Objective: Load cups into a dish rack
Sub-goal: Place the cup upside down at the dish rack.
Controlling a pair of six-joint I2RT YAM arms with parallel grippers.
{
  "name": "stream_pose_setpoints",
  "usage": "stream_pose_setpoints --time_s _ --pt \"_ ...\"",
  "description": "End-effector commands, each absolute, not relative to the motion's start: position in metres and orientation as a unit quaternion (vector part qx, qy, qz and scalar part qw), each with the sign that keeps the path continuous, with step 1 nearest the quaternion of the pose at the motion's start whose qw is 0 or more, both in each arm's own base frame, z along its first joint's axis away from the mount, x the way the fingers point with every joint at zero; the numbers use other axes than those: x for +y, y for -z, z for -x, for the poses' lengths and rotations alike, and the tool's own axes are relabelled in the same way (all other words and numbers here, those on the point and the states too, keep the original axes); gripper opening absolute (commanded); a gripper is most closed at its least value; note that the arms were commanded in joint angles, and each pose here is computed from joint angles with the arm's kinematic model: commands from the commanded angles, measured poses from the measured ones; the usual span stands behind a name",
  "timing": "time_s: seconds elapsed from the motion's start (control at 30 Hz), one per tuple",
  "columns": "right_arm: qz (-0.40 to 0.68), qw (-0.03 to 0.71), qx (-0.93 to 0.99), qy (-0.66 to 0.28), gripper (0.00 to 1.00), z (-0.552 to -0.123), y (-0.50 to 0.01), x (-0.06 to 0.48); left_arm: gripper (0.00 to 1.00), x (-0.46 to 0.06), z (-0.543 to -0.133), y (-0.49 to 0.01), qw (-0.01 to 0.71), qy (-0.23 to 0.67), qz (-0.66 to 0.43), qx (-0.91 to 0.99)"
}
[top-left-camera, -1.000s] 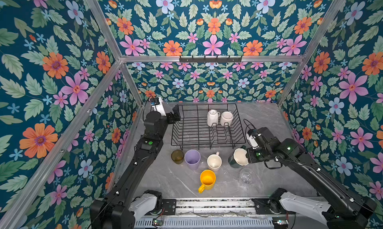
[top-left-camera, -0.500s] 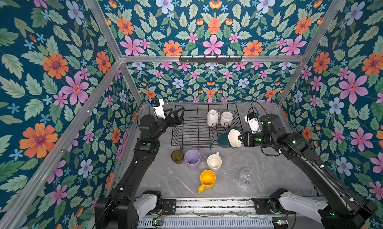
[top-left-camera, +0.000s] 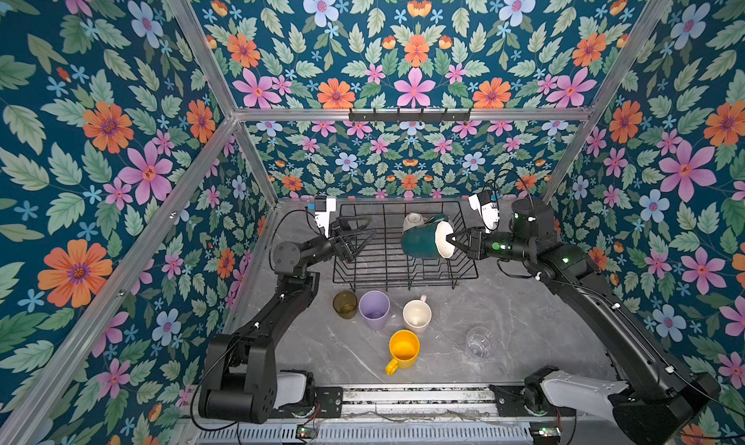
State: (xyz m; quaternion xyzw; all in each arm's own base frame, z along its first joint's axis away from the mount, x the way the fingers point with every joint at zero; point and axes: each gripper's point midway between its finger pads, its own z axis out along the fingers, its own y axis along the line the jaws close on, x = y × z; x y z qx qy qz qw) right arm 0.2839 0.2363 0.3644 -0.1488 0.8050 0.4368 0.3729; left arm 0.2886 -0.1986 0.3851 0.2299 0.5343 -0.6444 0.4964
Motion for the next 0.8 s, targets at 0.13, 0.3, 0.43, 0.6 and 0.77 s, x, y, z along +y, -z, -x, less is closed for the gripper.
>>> stream_pose_setpoints --time_s 0.13,0.3,0.43,0.6,0.77 --pt "0.215 0.415 0.726 -0.504 0.0 -0.278 -0.416 0.257 0.99 -0.201 -0.254 -0.404 0.483 0.667 -0.288 0.488" --pt "0.245 0.421 0.701 -0.521 0.0 -0.274 -0.425 0.264 0.99 -0.203 -0.249 -0.406 0.481 0.668 -0.295 0.486" --pt "0.282 0.439 0.676 -0.52 0.0 -0.272 -0.427 0.268 1.0 -0.207 -0.245 -0.405 0.469 0.672 -0.303 0.487" --pt "0.331 0.464 0.632 -0.525 0.0 -0.265 -0.434 0.273 1.0 -0.212 -0.24 -0.404 0.458 0.675 -0.313 0.487" --pt "0.367 0.477 0.598 -0.529 0.0 -0.262 -0.441 0.279 1.0 -0.215 -0.231 -0.406 0.455 0.675 -0.326 0.482"
